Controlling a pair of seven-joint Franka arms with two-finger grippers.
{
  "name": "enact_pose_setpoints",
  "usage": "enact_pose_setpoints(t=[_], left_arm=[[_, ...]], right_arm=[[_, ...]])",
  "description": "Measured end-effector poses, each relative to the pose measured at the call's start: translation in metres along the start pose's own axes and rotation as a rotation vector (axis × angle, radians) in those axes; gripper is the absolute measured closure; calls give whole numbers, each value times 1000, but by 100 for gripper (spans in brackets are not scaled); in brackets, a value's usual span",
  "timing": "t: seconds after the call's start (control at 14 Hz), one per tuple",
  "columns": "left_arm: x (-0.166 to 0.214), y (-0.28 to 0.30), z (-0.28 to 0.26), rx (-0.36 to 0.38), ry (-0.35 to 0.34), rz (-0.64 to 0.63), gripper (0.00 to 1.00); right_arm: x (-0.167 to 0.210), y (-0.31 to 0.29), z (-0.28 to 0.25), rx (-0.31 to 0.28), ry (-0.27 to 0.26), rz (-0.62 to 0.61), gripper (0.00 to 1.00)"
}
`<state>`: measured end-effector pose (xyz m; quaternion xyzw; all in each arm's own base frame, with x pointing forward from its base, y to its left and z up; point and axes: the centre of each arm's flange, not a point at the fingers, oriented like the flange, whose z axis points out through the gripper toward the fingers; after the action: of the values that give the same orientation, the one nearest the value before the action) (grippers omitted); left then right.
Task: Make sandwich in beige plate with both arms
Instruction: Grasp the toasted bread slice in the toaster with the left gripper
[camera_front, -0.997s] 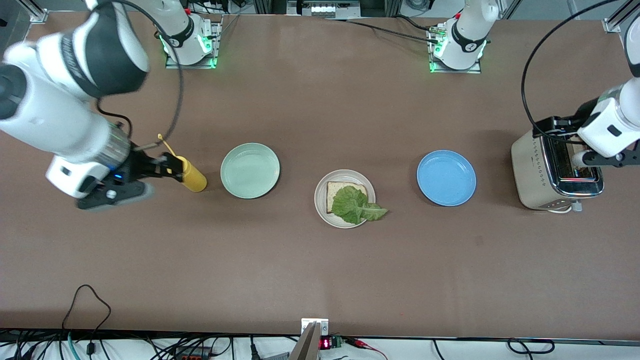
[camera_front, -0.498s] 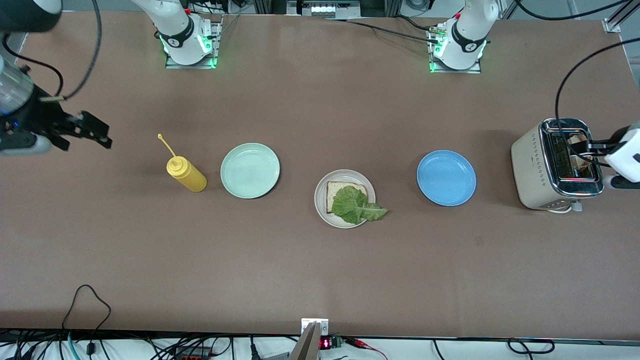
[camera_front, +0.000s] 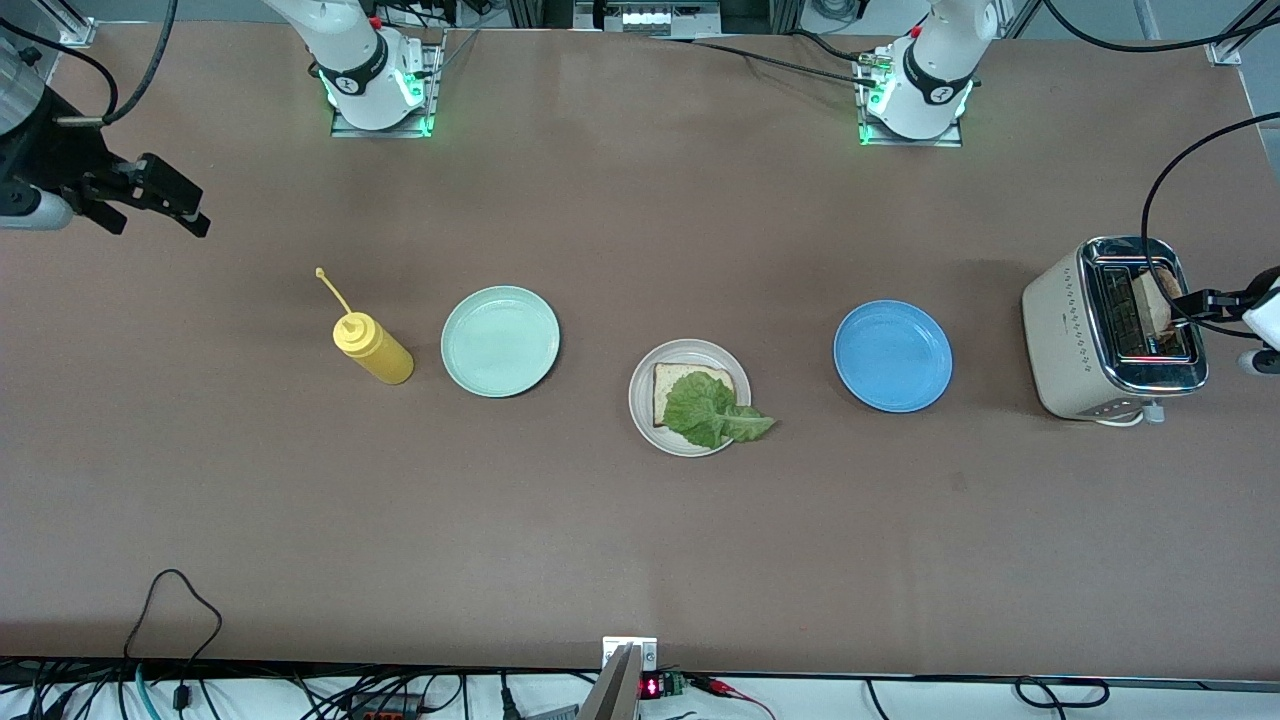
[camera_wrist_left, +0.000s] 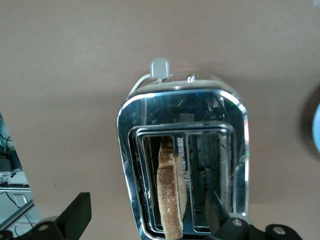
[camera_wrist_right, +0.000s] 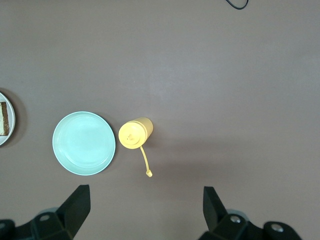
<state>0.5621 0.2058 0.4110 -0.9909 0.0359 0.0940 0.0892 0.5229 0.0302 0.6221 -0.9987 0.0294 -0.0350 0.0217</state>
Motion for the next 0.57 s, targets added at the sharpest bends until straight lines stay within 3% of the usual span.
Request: enact_pose_setpoints(t=[0.57], left_arm=[[-30, 12, 40, -12, 11, 10, 2]], right_arm=[[-2, 3, -4, -40, 9, -82, 0]])
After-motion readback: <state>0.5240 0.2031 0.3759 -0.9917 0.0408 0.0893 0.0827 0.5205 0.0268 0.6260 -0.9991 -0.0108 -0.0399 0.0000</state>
